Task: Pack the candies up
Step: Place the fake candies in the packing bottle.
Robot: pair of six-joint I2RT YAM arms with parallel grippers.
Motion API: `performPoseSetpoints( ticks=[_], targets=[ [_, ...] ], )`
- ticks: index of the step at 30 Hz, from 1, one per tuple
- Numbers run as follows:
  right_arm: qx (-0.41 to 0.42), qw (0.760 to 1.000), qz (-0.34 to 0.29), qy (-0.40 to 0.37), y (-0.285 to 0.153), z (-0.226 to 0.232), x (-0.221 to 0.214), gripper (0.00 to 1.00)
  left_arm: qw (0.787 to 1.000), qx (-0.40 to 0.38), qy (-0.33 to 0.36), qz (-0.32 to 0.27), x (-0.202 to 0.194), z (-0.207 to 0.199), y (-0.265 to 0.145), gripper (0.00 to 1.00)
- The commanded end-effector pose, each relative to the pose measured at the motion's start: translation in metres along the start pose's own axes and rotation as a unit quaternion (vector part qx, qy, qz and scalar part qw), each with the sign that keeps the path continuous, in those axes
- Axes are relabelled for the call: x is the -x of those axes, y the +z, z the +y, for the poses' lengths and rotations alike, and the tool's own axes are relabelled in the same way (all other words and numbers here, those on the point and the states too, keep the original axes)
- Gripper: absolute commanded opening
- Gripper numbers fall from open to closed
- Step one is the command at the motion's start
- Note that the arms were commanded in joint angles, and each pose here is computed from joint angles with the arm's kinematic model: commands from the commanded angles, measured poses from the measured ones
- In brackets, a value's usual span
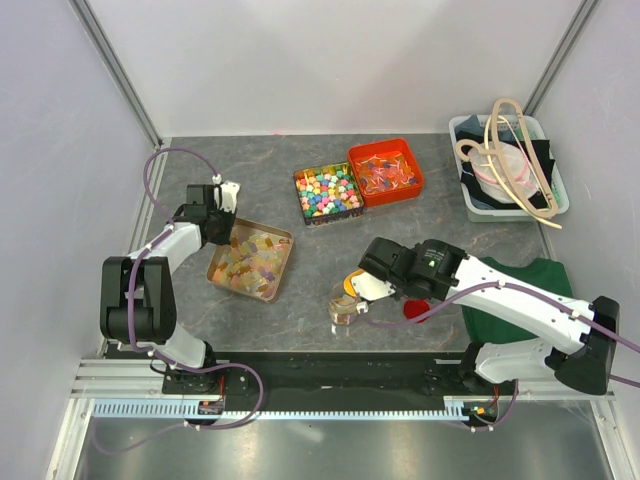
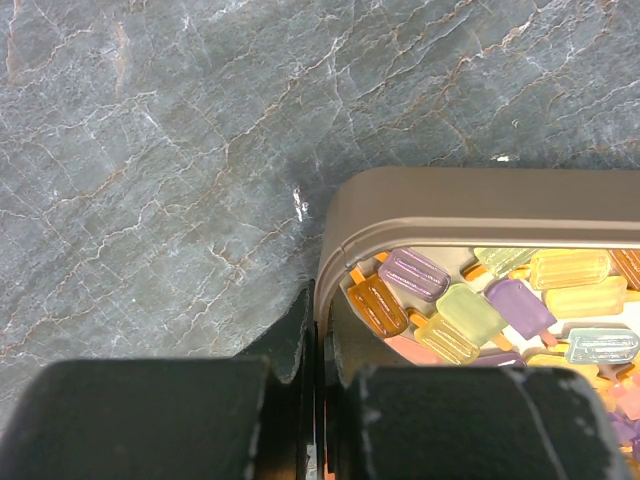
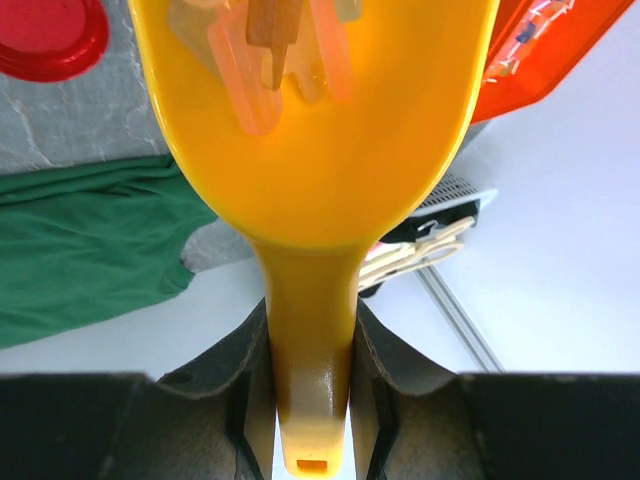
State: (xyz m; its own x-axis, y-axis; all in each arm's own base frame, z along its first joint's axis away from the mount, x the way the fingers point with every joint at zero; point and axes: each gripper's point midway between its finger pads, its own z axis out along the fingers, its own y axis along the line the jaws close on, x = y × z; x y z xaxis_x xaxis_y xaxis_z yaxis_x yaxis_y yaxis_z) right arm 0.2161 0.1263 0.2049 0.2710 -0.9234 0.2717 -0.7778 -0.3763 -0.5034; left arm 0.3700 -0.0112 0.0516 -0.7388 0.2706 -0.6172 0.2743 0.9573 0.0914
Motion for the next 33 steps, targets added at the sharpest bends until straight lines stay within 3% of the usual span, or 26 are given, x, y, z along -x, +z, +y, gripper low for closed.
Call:
performPoseSetpoints(
  ticks=[1, 33],
  targets=[
    [-0.039, 0.999, 0.033, -0.008, -0.010, -0.016, -0.009, 0.00, 0.999, -0.014, 0.002, -0.040, 0.022, -0.001, -0.004, 0.02],
    [-0.092, 0.989, 0.096, -0.072, -0.025, -0.041, -0.007, 0.00, 0.999, -0.023, 0.000, -0.042, 0.022, -0.004, -0.004, 0.02]
  ],
)
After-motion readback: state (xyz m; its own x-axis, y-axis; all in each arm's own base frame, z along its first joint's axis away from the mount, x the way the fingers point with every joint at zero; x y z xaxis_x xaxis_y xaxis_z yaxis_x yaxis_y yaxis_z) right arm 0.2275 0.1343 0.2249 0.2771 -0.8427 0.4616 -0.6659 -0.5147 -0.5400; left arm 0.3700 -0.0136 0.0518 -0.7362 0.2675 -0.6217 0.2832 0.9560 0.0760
